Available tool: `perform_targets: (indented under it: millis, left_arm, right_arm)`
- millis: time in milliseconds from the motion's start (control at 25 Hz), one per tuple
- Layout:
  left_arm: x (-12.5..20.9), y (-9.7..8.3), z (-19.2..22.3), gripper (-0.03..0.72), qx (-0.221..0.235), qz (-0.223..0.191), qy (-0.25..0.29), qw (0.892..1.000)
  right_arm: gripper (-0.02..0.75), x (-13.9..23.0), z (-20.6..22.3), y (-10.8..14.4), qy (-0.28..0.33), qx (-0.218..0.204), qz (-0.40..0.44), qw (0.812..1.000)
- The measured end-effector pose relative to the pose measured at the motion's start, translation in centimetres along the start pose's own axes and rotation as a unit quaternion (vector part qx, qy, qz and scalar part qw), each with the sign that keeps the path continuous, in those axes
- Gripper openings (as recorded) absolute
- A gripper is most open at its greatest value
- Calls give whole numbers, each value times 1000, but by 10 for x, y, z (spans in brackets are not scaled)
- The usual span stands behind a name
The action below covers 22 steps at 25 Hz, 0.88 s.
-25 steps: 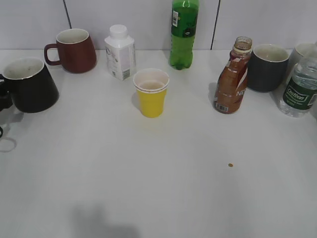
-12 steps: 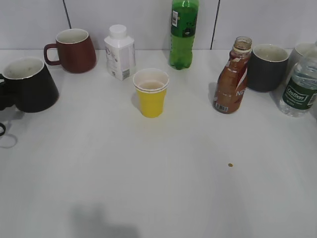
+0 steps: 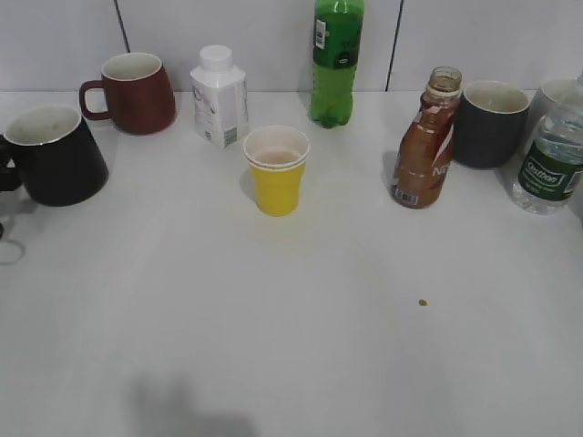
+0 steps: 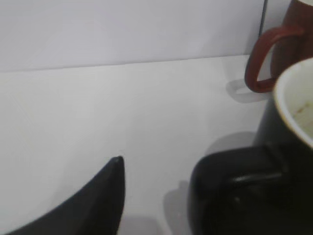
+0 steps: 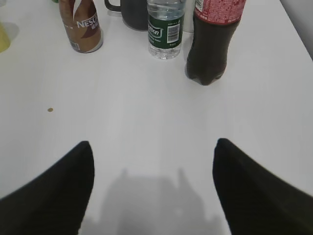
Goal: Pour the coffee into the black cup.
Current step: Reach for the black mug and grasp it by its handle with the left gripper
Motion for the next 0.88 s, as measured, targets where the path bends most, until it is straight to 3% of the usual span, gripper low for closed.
perform_targets:
  millis: [240, 520, 880]
  left_arm:
    - [-5, -19, 18, 249, 61, 52, -24, 997]
    - [-8, -29, 30, 92, 87, 66, -55, 992]
    - [-20, -32, 26, 71, 97, 69, -82, 989]
  right_arm:
    - [588, 0, 0, 0, 0, 0, 0, 1000]
    - [588, 0, 0, 0, 0, 0, 0, 1000]
    - [588, 0, 0, 0, 0, 0, 0, 1000]
Point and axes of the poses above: a point on each arm's last joint axis where the gripper is mounted, z pointing out along that axis toward the gripper, y along the wrist's bending axis when the last joint is at zero, x = y × z, the point moved 9 cm from there along z, pointing out along that axis toward the gripper, and after that the axes turned 11 degrees about z, right-handed, at the moved point
